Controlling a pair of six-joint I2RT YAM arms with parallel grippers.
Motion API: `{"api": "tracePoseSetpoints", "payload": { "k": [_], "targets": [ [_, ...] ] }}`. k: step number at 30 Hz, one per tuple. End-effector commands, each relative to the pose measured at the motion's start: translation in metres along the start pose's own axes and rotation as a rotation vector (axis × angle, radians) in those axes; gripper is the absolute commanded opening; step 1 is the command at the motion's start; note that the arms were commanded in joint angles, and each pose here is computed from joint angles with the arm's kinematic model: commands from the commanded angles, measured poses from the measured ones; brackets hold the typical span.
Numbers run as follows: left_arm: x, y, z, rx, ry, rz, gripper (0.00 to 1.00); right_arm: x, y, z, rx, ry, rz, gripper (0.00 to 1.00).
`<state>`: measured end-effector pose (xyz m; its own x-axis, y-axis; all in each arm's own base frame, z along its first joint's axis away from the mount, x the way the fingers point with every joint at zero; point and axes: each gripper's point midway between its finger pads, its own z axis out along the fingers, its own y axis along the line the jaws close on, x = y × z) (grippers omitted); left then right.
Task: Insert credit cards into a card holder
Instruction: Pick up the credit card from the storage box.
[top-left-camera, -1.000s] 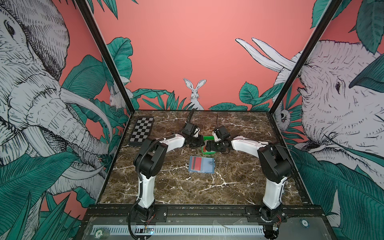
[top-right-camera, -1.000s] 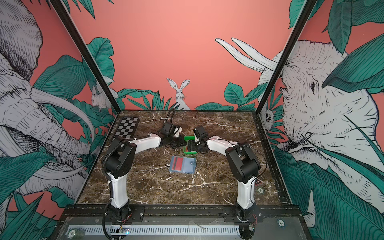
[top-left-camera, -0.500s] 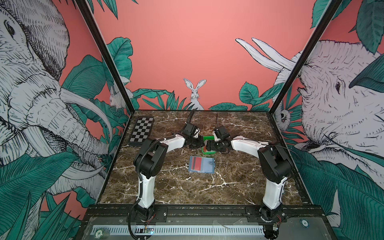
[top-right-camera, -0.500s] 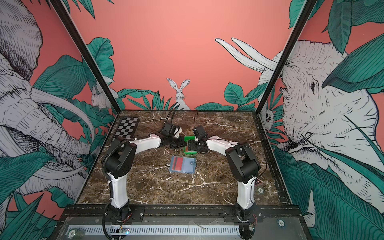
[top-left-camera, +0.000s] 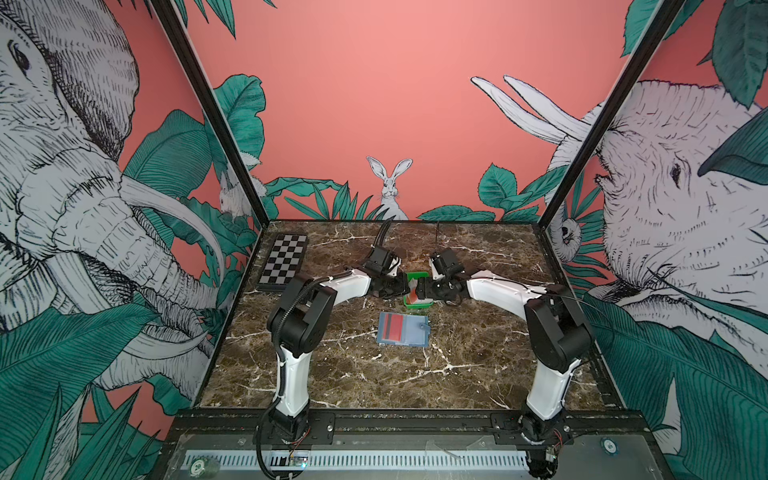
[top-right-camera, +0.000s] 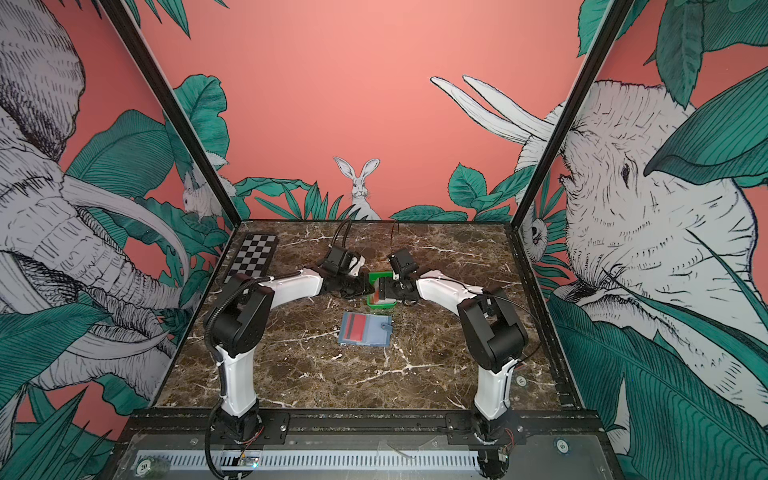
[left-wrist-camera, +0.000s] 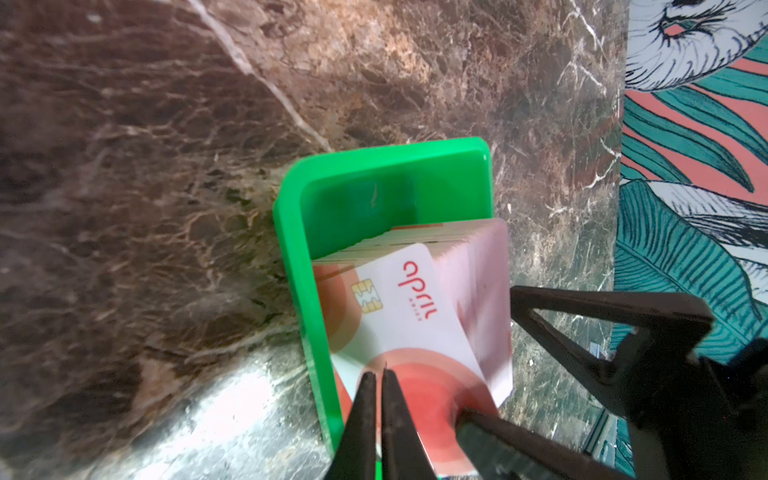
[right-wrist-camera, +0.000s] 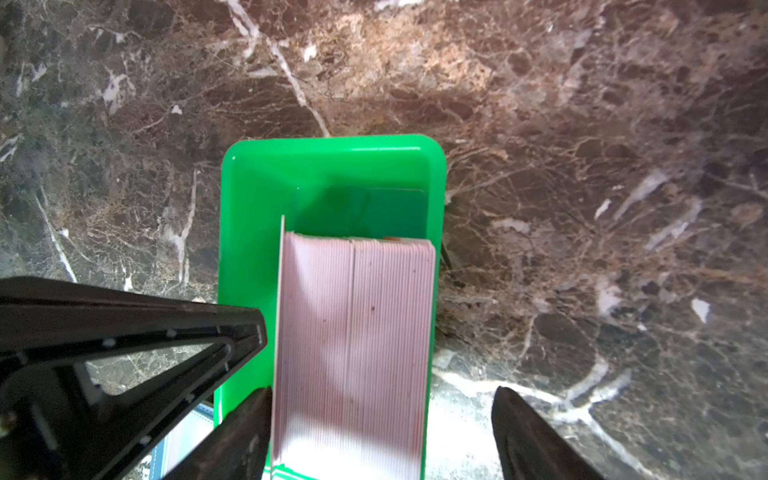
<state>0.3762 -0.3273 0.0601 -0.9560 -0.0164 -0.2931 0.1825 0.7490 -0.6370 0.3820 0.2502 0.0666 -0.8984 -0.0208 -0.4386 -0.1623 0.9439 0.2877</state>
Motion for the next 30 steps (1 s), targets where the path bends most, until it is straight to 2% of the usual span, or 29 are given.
{"api": "tracePoseSetpoints", "payload": {
  "k": [1, 11, 19, 25, 30],
  "targets": [
    [0.009, 0.004, 0.003, 0.002, 0.034, -0.006, 0.11, 0.0, -0.006, -0.009, 0.022, -0.011, -0.002, 0.8],
    [0.011, 0.003, 0.006, 0.015, 0.045, -0.012, 0.14, -0.003, -0.002, -0.013, 0.0, -0.019, -0.004, 0.8],
    [0.011, 0.003, 0.009, 0.018, 0.044, -0.021, 0.14, -0.009, 0.012, -0.038, -0.061, -0.068, -0.002, 0.78],
    [0.011, 0.004, 0.009, 0.014, 0.044, -0.021, 0.14, -0.009, 0.027, -0.04, -0.114, -0.071, -0.003, 0.65],
    [0.011, 0.004, 0.009, 0.015, 0.045, -0.022, 0.15, -0.008, 0.038, -0.031, -0.147, -0.061, 0.007, 0.46]
  ]
}}
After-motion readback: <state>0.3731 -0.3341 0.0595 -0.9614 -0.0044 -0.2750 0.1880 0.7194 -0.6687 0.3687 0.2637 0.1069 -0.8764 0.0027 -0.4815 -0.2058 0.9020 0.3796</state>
